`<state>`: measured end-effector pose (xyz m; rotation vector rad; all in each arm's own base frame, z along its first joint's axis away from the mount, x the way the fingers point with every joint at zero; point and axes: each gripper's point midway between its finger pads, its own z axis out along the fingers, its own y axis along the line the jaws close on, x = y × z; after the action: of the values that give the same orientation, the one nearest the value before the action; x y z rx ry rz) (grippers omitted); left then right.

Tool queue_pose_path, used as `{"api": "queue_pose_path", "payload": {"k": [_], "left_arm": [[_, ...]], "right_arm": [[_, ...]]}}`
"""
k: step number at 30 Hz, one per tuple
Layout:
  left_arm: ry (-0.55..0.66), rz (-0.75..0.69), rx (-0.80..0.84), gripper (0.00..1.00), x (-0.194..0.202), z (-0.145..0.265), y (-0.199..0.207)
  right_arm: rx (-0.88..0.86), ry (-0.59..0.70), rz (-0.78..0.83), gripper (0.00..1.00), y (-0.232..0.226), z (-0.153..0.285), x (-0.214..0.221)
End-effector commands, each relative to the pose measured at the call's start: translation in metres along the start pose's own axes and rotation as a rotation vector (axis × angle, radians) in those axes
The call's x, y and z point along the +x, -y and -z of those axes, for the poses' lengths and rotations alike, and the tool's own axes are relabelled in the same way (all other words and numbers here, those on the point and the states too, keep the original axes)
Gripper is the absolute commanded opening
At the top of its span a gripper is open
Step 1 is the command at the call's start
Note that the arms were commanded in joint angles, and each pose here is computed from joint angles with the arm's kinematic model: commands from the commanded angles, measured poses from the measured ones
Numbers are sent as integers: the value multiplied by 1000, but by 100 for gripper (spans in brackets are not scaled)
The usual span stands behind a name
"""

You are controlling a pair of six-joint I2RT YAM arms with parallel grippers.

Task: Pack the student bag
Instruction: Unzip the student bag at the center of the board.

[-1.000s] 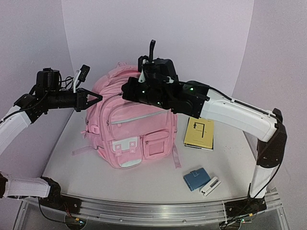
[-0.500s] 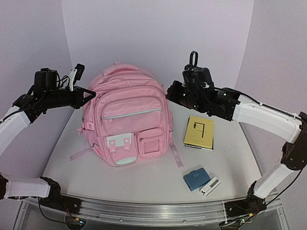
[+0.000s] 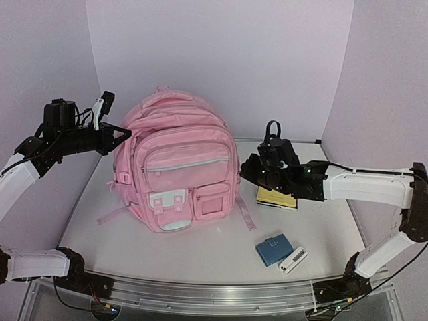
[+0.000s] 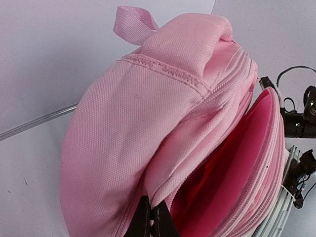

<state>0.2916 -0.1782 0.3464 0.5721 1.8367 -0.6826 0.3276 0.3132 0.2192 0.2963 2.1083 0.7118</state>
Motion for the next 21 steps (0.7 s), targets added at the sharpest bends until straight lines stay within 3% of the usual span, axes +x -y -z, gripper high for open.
{"api": "queue_pose_path", "payload": {"k": [1,8,13,17,21], "left_arm": [[55,-36,-13,0,-13,9,-2],[52,-38,9,0,-11,12,3],[43,-24,39,8,-9,12,8],[43,-15,42,22,-9,14,10],[49,-13,28,40,-9,21,11]], "right_arm": [[22,-11,-26,0,15,-24,15],[17,13,-20,1,14,-20,9],[28,67,23,37,13,-2,-15],[72,98,38,66,27,9,-34],[106,115,40,83,44,15,-49]]}}
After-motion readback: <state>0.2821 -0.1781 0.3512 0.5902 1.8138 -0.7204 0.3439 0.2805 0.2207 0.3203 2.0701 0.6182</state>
